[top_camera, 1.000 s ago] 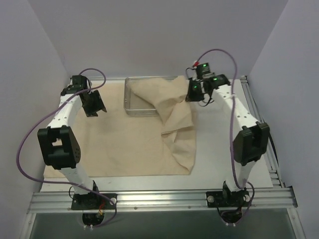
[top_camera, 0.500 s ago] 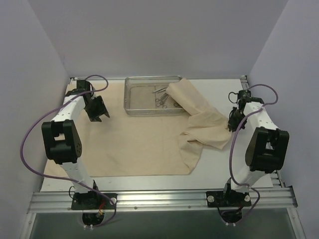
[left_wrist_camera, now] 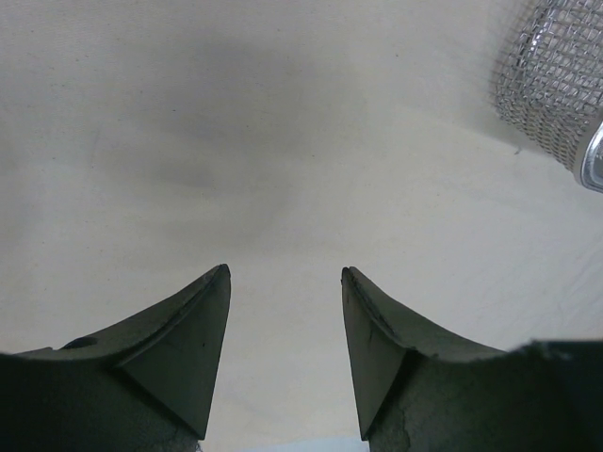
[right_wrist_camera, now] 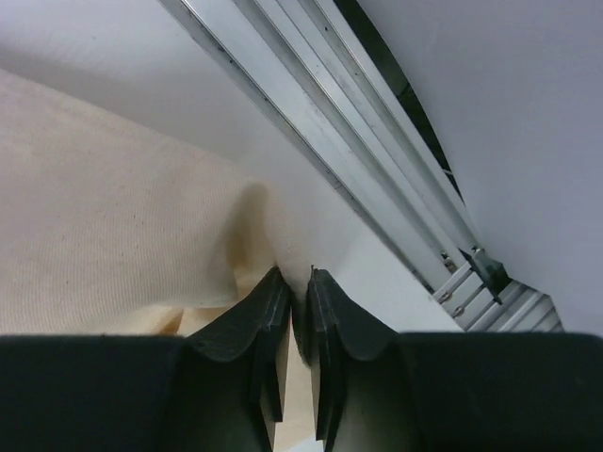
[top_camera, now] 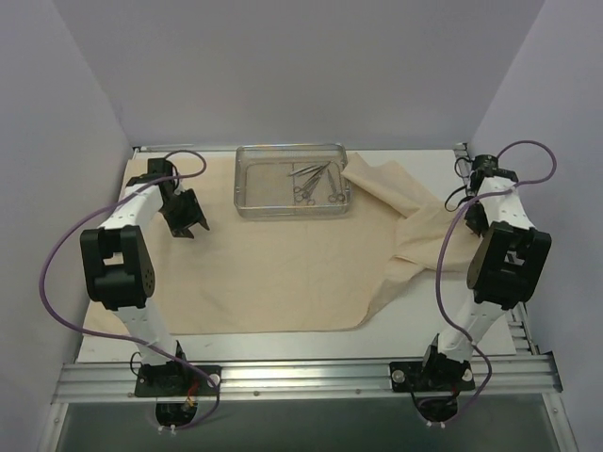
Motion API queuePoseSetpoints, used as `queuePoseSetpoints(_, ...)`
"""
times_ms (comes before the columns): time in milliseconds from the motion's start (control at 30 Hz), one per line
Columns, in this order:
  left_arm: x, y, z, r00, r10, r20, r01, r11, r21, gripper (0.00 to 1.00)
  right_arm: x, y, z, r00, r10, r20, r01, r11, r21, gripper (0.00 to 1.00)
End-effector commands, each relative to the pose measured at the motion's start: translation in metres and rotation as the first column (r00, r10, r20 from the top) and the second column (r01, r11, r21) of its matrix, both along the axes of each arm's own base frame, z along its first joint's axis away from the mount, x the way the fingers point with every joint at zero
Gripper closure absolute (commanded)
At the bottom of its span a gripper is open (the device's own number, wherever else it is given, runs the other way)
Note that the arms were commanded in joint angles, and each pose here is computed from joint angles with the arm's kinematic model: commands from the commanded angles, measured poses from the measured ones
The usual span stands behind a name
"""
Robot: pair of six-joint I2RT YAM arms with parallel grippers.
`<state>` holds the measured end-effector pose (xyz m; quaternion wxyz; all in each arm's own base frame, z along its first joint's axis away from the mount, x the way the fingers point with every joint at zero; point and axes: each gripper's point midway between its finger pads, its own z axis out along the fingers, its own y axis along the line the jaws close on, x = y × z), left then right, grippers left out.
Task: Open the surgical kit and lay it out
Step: Open the surgical kit at the center of the board.
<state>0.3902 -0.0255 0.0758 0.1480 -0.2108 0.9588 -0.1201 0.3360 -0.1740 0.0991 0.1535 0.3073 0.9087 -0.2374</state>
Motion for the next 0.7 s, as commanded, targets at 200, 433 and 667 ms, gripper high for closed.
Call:
queuePoseSetpoints(200, -0.005, 0.003, 0.01, 1.0, 0.003, 0.015, -0.003, 1.0, 0.006, 0.41, -0.009, 0.028, 0.017, 0.999, 0.053, 0.0, -0.053, 0.99, 0.134, 0.41)
queuePoseSetpoints(433, -0.001, 0.002, 0.013, 1.0, 0.0, 0.023, 0.0, 1.0, 0.002, 0.41, 0.003, 0.131, 0.042, 0.962, 0.199, 0.186, -0.253, 0.907, 0.338, 0.46)
queuePoseSetpoints(667, -0.014, 0.0, -0.008, 0.999, -0.008, -0.031, 0.008, 1.0, -0.007, 0.41, 0.016, 0.214, -0.016, 0.925, 0.309, 0.223, -0.38, 0.715, 0.587, 0.72)
